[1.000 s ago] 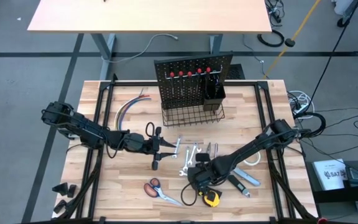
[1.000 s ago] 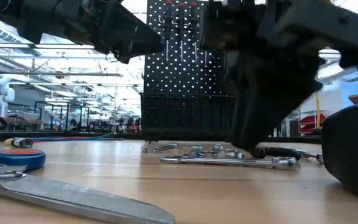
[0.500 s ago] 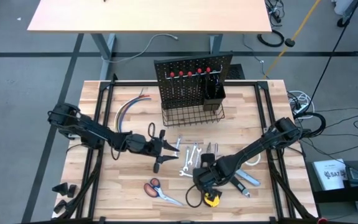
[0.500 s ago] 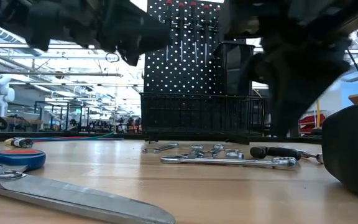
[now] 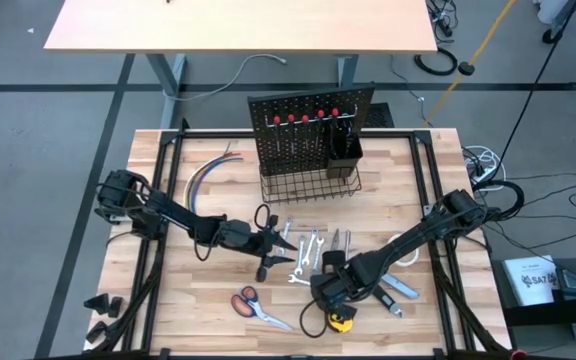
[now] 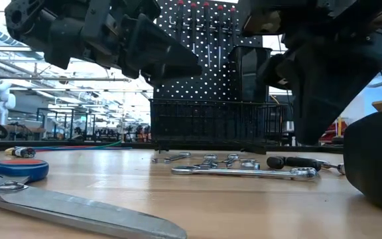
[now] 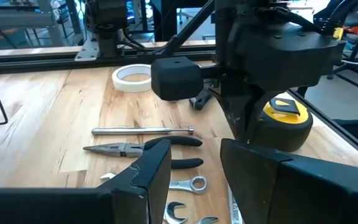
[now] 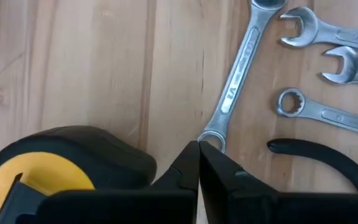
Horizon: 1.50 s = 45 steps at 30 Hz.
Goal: Hang tools onto peg board
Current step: Put the wrench into the black bin on the pegboard
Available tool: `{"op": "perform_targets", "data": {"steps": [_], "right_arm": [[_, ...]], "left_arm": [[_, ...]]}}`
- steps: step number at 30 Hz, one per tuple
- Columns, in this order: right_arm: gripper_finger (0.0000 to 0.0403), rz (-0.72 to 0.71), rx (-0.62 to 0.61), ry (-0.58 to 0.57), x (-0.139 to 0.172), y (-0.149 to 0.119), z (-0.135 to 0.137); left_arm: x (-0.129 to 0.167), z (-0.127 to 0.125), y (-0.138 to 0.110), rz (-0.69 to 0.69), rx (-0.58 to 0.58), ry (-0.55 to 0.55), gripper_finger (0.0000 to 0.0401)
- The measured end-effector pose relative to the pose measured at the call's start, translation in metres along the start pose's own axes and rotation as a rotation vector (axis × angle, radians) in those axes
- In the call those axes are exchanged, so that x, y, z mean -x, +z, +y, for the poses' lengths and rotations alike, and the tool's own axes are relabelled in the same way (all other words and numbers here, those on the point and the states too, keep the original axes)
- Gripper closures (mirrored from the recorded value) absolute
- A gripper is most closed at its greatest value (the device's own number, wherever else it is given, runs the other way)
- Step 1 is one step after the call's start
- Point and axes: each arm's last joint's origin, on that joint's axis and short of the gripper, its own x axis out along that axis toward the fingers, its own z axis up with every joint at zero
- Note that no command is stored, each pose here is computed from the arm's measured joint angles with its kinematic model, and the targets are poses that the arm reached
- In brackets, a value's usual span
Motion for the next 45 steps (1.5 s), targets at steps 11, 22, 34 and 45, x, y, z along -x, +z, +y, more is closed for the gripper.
{"op": "perform_targets", "data": {"steps": [11, 22, 34, 45], "right_arm": [[0.0403, 0.049, 0.012, -0.027, -0.018, -0.003, -0.001], [0.0403, 0.036, 0.0, -0.023, -0.033, -0.013, -0.006], [0.0403, 0.016, -0.025, -0.011, -0.037, -0.009, -0.013], [0.0403, 0.011, -0.021, -0.01, -0.038, -0.008, -0.014]], "left_arm": [[0.0, 0.0, -0.001, 0.015, 0.0, 0.0, 0.0253], [0.0, -0.002, -0.002, 0.024, 0.018, -0.082, 0.0253], [-0.02, -0.012, -0.014, 0.263, -0.099, -0.155, 0.0253], [-0.064, -0.02, -0.004, 0.583, -0.221, 0.012, 0.0253]]}}
